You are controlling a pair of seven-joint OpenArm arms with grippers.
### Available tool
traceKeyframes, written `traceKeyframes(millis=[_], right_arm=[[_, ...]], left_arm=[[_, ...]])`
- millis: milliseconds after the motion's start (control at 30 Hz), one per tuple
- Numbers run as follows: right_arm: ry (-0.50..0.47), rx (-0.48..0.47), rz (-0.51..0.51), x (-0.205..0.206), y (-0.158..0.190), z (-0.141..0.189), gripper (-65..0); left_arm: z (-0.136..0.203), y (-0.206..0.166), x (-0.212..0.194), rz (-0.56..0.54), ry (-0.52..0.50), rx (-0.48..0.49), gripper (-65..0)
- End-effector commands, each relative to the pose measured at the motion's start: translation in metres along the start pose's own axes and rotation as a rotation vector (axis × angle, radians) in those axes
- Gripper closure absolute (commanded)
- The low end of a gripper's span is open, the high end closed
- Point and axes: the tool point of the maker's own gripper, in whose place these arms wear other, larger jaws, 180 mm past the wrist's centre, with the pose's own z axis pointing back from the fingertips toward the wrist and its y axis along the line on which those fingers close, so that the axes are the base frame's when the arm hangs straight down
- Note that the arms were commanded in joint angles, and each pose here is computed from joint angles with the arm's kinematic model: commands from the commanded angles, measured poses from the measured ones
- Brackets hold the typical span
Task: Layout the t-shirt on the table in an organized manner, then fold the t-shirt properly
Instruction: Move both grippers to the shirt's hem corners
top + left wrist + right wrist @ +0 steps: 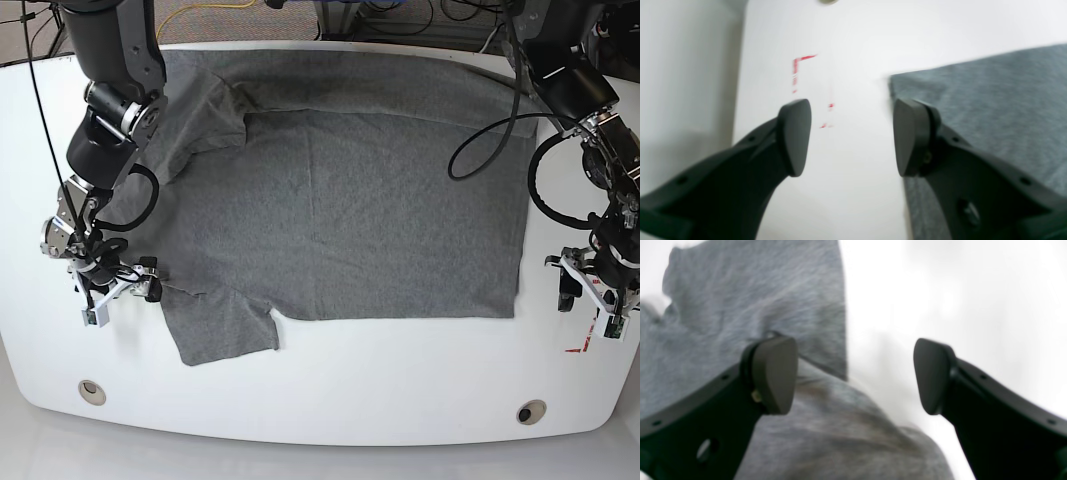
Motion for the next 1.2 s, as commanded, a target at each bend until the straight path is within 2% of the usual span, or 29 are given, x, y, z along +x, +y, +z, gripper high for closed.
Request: traceKeyframes(millis=[0,333,500,800,1000,1167], right_arm=[[-0.079,-0.005,-0.029,0.024,-0.015,0.003,-50.9],[-0.023,0.004,-0.053,-0.009,-0.014,-0.001,-50.9],[-0.001,0.017,-0.045,-0.023,-0.001,-0.004,-50.9],[0.005,-0.011,0.063,-0.022,0.024,0.01,-50.9],[0.054,0.019,0.172,-0.031,0.05,0.009,-50.9],[0.045,0.025,0.193,-0.026,0.055,0.008,-50.9]], left_arm=[[0.005,0.009,0.008,-0.01,-0.027,0.025,-36.5],[0.004,0.005,-0.008,-0.01,0.007,0.015,-36.5],[0.004,0.004,-0.009,-0.01,0.01,0.013,-36.5],[0.004,0.004,-0.009,-0.012,0.01,0.012,-36.5],[0.003,0.003,-0.01,-0.01,0.014,0.008,-36.5],[-0.004,-0.004,-0.017,0.016,0.033,-0.018,-36.5]])
